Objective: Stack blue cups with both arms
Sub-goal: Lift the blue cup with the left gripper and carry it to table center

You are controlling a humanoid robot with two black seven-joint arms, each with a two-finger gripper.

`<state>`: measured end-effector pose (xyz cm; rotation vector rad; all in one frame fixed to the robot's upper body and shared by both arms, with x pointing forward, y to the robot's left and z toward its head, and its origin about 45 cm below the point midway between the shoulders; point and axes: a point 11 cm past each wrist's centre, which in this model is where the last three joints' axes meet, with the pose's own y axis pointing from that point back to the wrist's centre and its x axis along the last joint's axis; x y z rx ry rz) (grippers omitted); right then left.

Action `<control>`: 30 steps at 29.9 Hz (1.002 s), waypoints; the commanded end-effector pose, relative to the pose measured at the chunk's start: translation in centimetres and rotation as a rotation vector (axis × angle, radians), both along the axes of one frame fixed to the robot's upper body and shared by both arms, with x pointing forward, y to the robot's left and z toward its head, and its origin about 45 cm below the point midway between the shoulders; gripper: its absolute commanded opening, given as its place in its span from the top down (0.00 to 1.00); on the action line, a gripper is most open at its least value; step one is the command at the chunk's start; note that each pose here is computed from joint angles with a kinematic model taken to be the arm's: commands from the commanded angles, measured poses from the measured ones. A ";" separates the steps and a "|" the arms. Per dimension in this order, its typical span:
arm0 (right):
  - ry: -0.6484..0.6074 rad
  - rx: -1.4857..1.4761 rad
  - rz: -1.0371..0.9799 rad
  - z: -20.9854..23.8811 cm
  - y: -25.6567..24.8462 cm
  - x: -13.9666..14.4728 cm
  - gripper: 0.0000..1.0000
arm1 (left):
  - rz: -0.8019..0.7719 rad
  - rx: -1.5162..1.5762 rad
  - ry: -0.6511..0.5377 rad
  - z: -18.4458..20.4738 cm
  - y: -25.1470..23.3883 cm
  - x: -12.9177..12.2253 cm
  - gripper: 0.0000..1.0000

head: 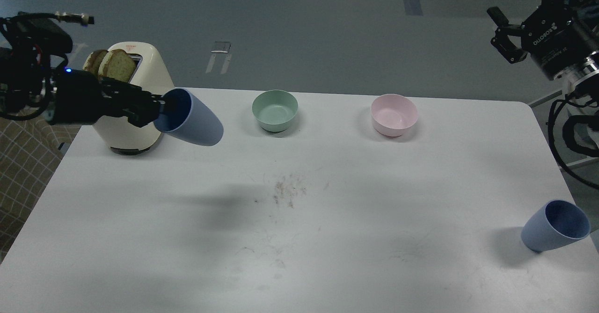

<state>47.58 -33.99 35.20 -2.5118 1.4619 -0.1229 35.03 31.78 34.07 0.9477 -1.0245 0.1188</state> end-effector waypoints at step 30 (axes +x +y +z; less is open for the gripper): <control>-0.222 -0.217 0.148 13.1 6.8 1.8 0.00 | -0.549 0.310 -0.098 -8.7 -24.5 4.2 1.00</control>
